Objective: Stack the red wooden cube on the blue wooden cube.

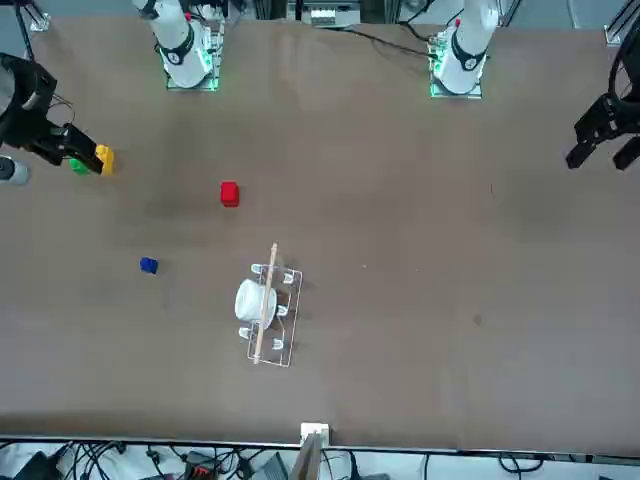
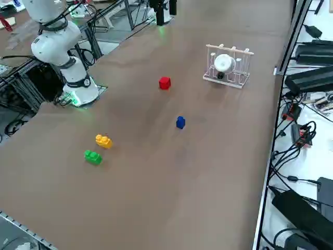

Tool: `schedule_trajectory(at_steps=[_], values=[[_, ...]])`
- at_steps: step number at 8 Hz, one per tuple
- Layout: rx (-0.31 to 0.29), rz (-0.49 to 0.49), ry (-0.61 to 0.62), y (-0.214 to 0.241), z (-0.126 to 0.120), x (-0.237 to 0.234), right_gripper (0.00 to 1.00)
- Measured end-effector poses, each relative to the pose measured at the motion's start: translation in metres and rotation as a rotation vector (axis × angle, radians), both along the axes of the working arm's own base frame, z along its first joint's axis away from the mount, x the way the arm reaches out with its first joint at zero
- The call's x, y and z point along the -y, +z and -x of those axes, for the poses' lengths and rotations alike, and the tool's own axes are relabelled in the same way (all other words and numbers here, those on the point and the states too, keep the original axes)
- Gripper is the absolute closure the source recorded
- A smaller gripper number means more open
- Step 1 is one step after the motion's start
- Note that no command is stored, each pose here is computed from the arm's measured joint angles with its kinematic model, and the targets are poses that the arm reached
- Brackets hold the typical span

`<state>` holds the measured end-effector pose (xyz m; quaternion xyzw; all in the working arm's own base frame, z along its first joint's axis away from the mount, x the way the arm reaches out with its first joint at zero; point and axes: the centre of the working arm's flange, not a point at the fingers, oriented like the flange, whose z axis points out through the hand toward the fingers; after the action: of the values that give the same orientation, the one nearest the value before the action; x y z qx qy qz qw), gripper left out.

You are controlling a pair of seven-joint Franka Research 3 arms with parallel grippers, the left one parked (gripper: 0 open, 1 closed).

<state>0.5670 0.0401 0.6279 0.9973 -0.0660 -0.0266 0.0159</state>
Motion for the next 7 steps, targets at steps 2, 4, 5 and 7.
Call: schedule_trajectory(at_steps=[2,4,5,7], values=[[-0.014,-0.001,0.003,-0.004,-0.001,-0.002,0.00],[-0.056,-0.009,0.045,-0.020,-0.004,-0.011,0.00],[-0.094,-0.011,0.079,-0.039,-0.008,-0.024,0.00],[-0.116,-0.010,0.145,-0.095,-0.013,-0.063,0.00]])
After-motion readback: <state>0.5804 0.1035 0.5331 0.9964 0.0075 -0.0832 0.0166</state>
